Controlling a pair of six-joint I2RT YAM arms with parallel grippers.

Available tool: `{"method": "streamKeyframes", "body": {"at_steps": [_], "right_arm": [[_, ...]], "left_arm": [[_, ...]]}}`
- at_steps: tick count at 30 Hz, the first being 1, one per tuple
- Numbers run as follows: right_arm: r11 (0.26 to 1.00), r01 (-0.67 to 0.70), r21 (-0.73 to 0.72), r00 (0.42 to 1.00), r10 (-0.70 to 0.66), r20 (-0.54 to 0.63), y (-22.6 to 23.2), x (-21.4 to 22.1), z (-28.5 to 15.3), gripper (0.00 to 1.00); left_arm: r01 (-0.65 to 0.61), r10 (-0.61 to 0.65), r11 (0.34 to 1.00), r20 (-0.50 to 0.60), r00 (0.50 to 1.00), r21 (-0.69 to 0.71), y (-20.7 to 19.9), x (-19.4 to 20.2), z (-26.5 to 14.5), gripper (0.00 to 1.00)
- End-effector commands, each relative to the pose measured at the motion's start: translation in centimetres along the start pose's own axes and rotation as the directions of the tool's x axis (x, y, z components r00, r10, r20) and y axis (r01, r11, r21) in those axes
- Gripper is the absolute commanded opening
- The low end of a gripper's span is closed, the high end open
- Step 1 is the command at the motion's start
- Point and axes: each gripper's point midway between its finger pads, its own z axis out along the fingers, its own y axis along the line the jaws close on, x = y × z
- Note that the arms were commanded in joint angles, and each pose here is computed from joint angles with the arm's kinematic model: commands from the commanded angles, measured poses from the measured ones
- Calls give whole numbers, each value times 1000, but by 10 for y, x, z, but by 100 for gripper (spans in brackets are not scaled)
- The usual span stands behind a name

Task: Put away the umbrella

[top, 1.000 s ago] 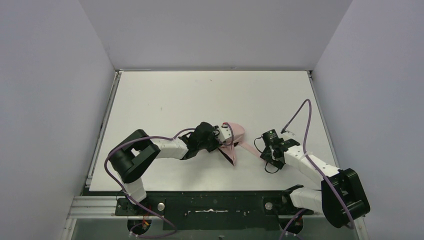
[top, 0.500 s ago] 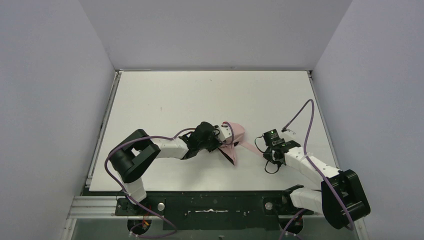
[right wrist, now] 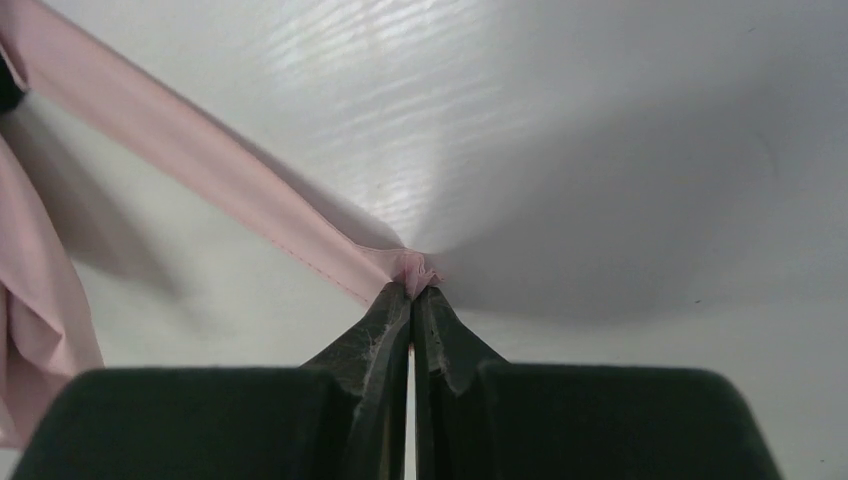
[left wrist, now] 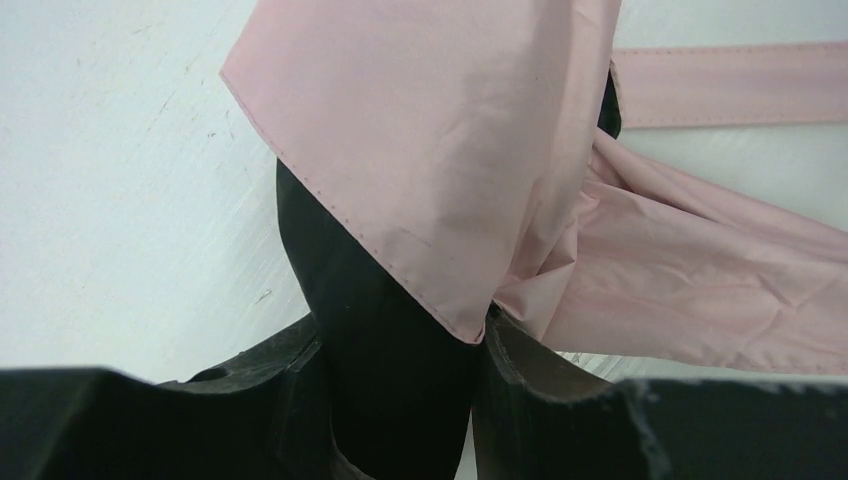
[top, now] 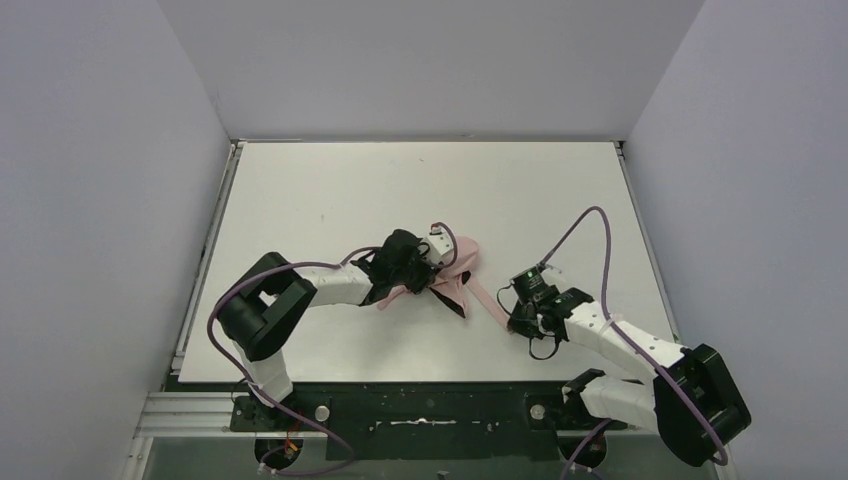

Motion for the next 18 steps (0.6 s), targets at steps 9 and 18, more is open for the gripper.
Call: {"method": "streamKeyframes", "body": {"at_steps": [9,18], "right_arm": [[970,227,-89,932,-243,-269,6,89,-10,0],[928,341,-148,887,-370,-276,30,102,-17,0]], "left_arm": [[146,-149,969,-1,989,-197,60,2,-6,0],[256,-228,941,141,963,-223,87,-32,-28,0]]}}
